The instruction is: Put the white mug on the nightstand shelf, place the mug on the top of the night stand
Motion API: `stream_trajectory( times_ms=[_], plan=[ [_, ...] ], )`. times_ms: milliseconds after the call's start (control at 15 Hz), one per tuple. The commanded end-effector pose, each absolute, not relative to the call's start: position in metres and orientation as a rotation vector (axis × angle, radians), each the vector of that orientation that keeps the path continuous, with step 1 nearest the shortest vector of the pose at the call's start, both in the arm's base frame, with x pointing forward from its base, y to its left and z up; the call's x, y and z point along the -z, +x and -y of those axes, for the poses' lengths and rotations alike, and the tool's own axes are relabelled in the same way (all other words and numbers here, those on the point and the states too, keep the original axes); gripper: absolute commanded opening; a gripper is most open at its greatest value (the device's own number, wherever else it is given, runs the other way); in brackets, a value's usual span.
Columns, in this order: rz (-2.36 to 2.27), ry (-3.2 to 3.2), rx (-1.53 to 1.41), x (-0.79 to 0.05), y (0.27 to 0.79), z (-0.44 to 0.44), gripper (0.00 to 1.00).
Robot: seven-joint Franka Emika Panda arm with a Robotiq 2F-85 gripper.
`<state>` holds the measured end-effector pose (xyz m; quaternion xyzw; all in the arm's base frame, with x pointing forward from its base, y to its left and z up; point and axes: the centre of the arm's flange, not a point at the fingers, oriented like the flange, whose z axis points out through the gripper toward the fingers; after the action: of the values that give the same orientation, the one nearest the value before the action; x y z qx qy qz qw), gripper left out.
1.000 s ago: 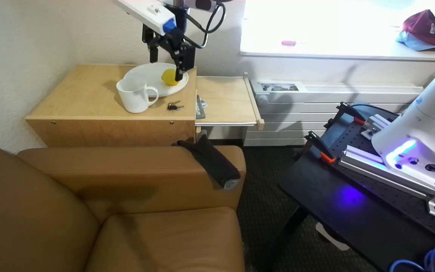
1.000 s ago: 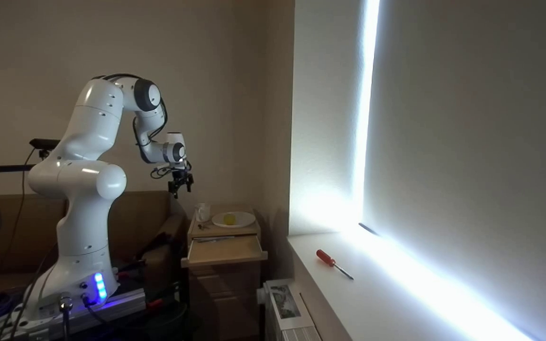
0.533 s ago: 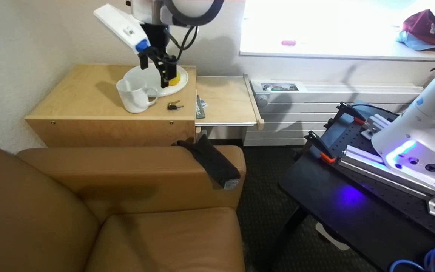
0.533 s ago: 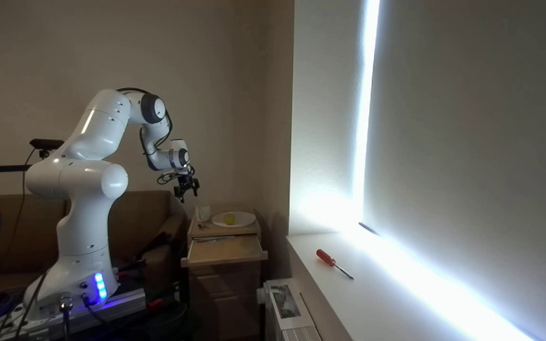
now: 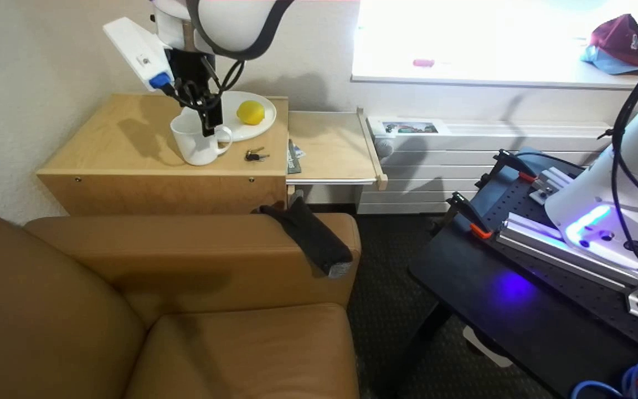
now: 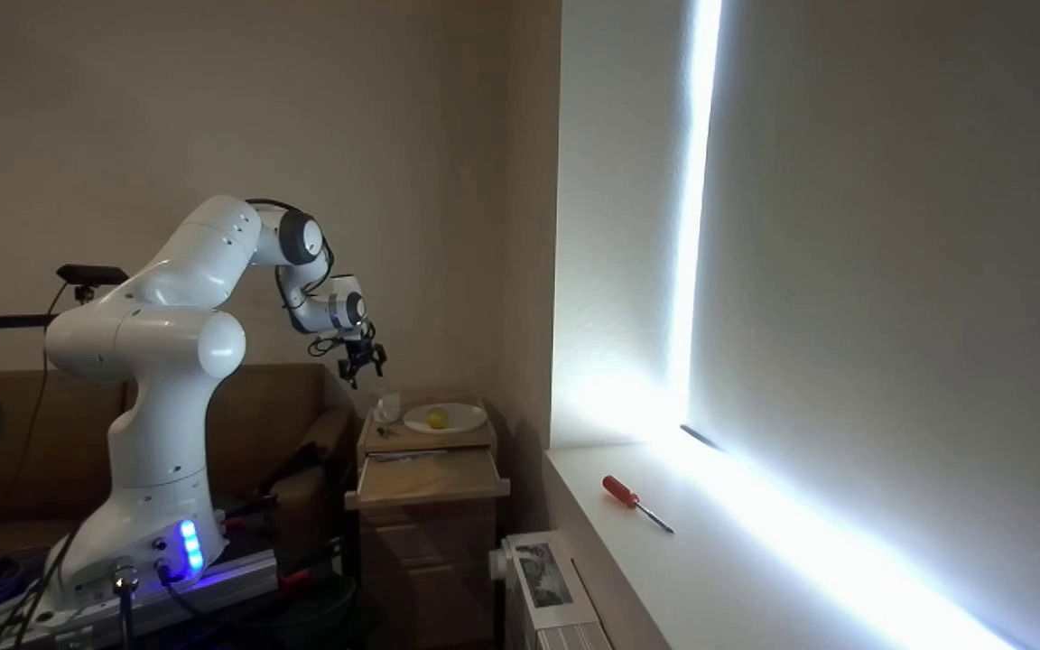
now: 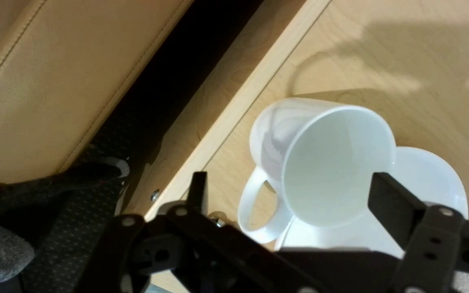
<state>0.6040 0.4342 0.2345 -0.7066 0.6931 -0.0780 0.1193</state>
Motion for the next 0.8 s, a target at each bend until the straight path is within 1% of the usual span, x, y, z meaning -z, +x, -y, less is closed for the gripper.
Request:
stream_trajectory(
  times_ms=[0, 67, 733],
  plan=[
    [-2.023, -2.105, 0.182, -0.231, 0.598, -0.429, 1.0],
    [-2.012, -2.115, 0.214, -0.224, 0.597, -0.429, 1.0],
    [-2.134, -1.965, 0.191, -0.173, 0.636, -0.432, 1.0]
  ],
)
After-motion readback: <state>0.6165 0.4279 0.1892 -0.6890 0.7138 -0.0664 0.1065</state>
